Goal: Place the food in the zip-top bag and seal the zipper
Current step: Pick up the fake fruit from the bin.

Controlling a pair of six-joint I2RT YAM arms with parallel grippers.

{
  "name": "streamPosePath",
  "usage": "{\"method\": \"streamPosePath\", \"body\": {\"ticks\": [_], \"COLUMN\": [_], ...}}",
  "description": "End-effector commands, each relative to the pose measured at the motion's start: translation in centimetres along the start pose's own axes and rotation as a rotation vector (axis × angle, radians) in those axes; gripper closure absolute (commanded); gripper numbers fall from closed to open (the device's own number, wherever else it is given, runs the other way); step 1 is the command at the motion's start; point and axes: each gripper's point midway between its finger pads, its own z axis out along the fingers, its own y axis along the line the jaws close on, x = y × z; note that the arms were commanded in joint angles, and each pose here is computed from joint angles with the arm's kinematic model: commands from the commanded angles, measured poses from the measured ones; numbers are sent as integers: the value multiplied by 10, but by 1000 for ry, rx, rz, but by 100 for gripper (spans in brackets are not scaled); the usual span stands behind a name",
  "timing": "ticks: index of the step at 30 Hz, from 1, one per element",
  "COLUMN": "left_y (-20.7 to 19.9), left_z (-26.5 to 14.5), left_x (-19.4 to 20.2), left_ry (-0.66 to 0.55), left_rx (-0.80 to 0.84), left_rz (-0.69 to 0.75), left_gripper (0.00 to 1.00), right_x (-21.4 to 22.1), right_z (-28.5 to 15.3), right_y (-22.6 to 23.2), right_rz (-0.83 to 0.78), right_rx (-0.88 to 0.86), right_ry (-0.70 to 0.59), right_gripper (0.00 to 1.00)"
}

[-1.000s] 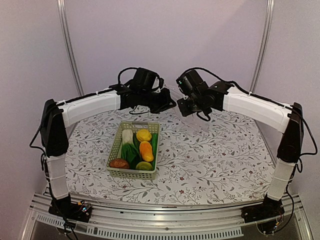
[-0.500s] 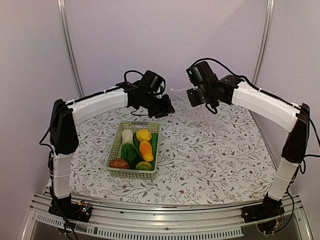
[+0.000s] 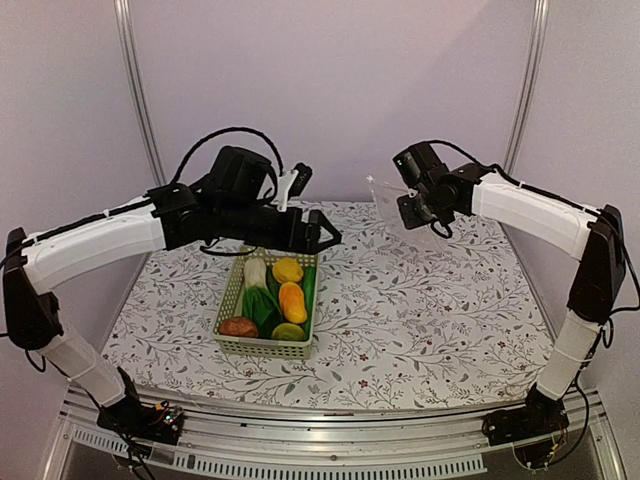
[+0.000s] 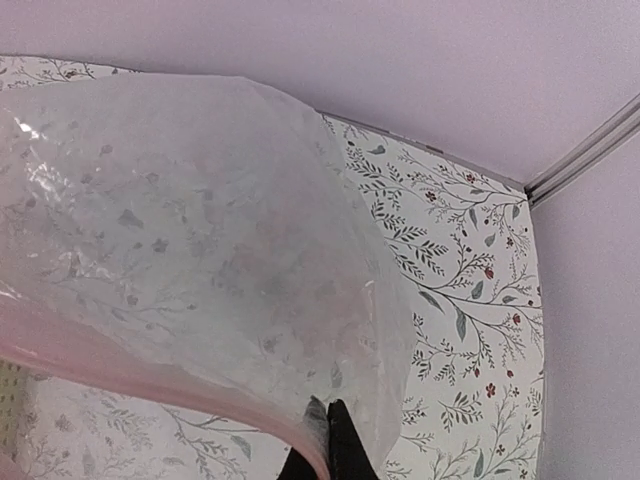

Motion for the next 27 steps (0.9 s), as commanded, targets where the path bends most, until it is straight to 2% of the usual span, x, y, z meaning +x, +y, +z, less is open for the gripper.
{"method": "streamPosePath", "body": {"ticks": [1, 5, 8, 10, 14, 18, 21, 27], "left_y": [39, 81, 106, 122, 142, 139, 135, 152], "left_z": [-30, -45, -48, -49, -46, -35, -27, -9], "left_x": [38, 65, 72, 70, 72, 76, 85, 104], "left_ry": [-14, 21, 52, 51, 79, 152, 221, 335], "left_rx": [-78, -225, -291, -347, -421, -397, -380, -460], "left_rz": [-4, -20, -70, -73, -39, -41, -100, -257], "left_gripper": [6, 7, 9, 9, 9, 8, 6, 3], "right_x": [7, -3, -6, -1, 37, 73, 73, 66], "right_z": [-5, -13, -14, -9, 6, 6, -2, -10], "right_y": [-43, -99, -107, -85, -4, 55, 64, 65], "right_rz": [64, 92, 99, 82, -2, 93, 137, 120], "right_rx": [41, 159, 149, 63, -156, -394, -453, -489], "right_ry": [17, -3, 1, 39, 173, 288, 290, 263], "right_gripper": [100, 100, 100, 100, 100, 100, 100, 100]}}
